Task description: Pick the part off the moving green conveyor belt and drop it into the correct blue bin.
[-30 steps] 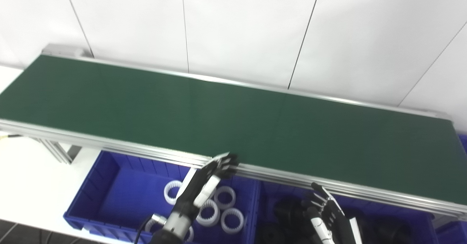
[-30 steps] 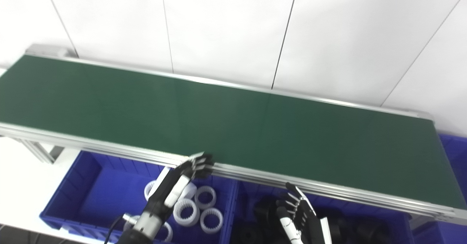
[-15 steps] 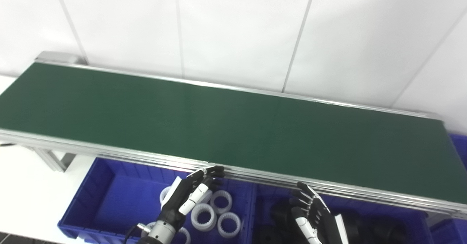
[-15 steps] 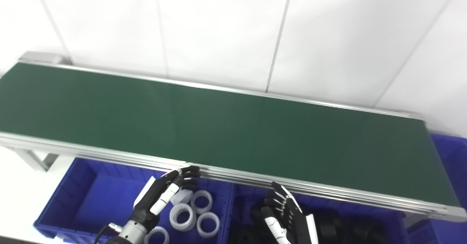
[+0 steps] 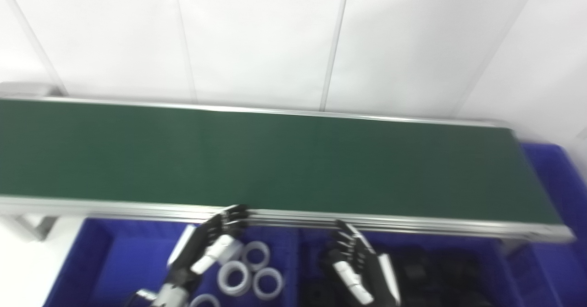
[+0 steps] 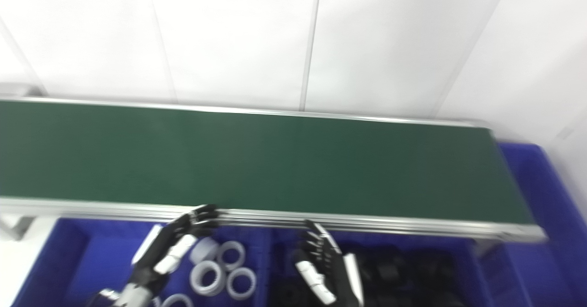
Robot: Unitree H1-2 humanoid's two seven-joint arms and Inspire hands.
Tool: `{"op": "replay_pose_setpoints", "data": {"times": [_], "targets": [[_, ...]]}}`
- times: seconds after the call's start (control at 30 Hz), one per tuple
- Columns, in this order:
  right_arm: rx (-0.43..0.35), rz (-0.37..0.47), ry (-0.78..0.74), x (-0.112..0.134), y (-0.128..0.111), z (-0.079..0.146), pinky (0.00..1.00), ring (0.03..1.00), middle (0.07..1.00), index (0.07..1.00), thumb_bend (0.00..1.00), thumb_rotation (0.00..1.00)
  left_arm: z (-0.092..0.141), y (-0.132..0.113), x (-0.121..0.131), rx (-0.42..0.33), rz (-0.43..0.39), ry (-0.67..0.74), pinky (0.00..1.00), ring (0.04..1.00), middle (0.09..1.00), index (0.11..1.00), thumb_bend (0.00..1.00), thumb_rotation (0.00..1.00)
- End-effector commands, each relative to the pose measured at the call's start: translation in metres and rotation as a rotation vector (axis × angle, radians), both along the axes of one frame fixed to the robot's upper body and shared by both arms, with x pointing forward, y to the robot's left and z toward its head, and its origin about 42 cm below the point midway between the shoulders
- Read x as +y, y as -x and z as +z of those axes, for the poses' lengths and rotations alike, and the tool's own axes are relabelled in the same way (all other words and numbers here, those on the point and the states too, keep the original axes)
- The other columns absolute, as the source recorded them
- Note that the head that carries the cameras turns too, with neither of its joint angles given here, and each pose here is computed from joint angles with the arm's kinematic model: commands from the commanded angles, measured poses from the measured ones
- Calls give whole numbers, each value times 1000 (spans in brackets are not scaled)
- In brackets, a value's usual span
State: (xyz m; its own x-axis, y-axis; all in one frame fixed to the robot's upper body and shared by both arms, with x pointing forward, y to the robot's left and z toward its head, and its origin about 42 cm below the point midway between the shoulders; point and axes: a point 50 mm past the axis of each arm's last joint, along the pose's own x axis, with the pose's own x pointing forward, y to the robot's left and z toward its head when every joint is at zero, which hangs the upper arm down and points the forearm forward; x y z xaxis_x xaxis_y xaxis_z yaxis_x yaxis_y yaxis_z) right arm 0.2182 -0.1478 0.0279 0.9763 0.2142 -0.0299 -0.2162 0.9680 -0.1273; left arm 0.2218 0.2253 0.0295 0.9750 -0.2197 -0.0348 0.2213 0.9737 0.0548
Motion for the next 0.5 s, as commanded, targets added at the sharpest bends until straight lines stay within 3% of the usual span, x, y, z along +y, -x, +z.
{"op": "replay_pose_setpoints", "data": {"times": [0.0, 0.47], "targets": [[-96, 3, -28, 11, -9, 13, 670, 737, 788, 873, 599, 728, 11, -10, 3, -73, -11, 10, 740, 744, 793, 802, 604, 785], [-111, 0, -28, 8, -8, 18, 655, 731, 783, 879, 598, 754, 16, -9, 4, -74, -11, 9, 714, 721, 769, 776, 659, 703]]}}
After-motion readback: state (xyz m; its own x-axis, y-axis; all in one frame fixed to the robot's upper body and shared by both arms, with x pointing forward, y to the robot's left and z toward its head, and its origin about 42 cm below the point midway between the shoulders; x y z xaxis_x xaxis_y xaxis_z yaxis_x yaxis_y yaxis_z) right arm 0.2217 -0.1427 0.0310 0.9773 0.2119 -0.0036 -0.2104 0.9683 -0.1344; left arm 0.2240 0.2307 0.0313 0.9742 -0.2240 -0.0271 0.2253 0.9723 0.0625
